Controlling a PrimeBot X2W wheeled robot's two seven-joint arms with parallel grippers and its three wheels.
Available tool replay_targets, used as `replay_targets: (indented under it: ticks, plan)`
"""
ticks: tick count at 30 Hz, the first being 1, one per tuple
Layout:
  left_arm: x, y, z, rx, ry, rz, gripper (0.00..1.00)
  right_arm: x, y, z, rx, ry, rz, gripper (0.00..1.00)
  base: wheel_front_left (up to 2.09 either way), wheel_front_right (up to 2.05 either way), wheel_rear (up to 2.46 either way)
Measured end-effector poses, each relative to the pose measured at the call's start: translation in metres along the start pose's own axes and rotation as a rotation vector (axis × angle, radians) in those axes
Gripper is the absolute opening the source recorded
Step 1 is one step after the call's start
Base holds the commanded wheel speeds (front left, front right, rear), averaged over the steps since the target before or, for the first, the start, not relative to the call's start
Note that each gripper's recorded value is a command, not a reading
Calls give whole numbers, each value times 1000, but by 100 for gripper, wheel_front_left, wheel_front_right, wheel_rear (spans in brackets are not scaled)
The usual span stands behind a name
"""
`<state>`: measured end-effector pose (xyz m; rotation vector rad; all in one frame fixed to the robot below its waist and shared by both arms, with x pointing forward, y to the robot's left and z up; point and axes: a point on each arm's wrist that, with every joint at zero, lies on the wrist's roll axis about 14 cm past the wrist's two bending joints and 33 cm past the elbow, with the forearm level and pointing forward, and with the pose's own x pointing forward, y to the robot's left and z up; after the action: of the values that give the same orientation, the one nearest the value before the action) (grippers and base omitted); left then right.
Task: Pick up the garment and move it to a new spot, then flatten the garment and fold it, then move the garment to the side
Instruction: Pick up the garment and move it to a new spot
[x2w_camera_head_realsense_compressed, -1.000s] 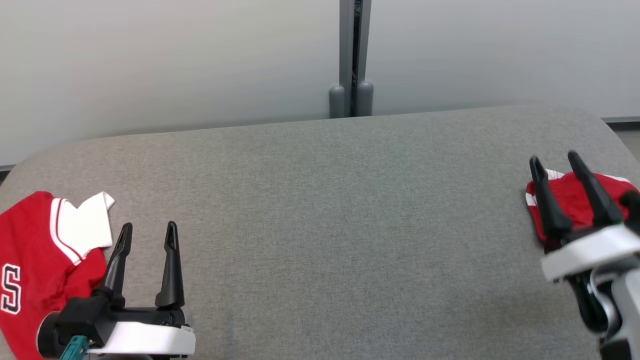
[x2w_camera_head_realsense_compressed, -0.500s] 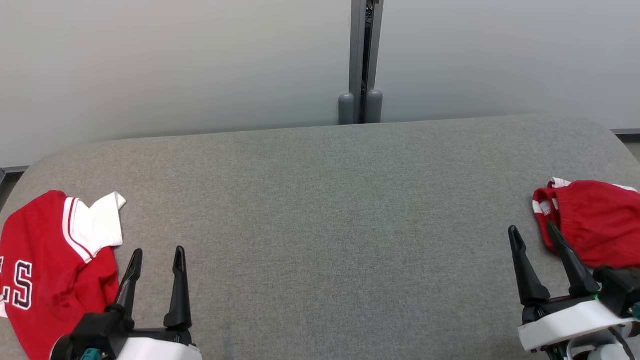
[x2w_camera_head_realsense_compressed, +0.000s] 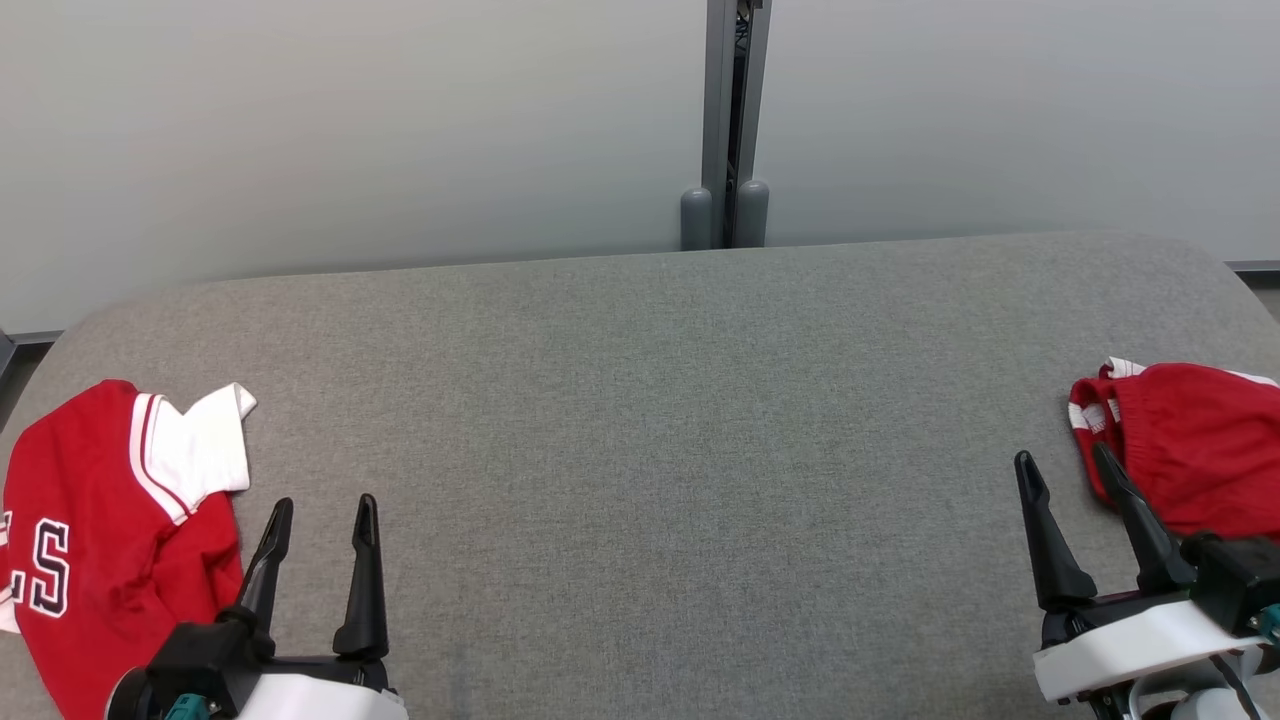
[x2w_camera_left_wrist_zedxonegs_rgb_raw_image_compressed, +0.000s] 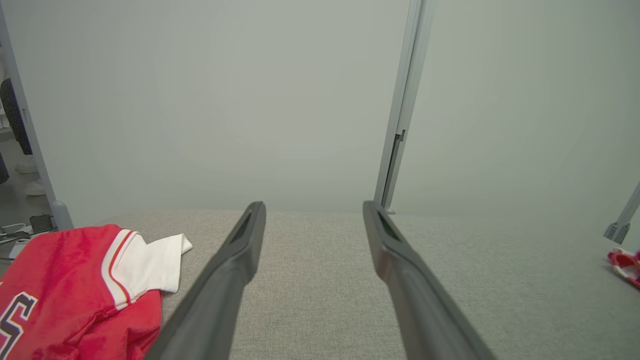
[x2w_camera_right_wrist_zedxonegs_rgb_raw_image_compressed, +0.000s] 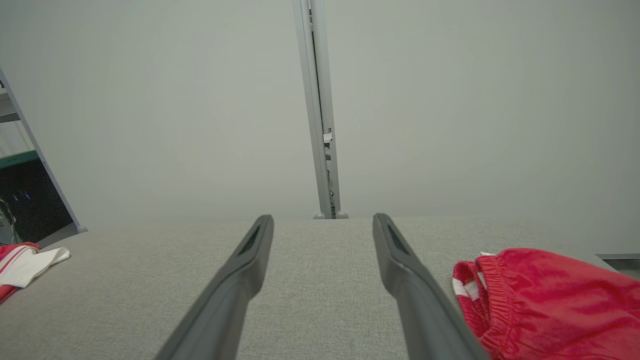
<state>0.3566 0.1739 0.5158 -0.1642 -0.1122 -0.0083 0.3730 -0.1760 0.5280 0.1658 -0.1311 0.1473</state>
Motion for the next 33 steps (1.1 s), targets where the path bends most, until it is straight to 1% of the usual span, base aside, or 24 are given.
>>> replay_targets:
  ticks: [11, 17, 24, 28, 30, 31, 32, 33]
  plan:
    - [0, 1, 2, -2, -6, 3, 100, 2, 2, -3, -2, 7, 4, 100, 0, 0, 0]
    - [-6, 15, 4, 3, -11, 48, 100, 9, 15, -5, 6, 10, 42, 100, 0, 0, 0]
    - [-22, 47, 11, 17, -28, 150, 100, 25, 55, -18, 32, 44, 160, 100, 0, 0, 0]
    - [-39, 71, 18, 27, -44, 233, 100, 37, 95, -30, 59, 74, 273, 100, 0, 0, 0]
    - [-46, 80, 20, 29, -48, 265, 100, 43, 110, -32, 67, 80, 316, 100, 0, 0, 0]
    - [-46, 80, 20, 29, -48, 265, 100, 43, 110, -32, 67, 80, 316, 100, 0, 0, 0]
    - [-54, 89, 23, 33, -53, 299, 100, 47, 126, -35, 73, 89, 361, 100, 0, 0, 0]
    - [-58, 94, 23, 35, -55, 319, 100, 49, 133, -37, 78, 94, 381, 100, 0, 0, 0]
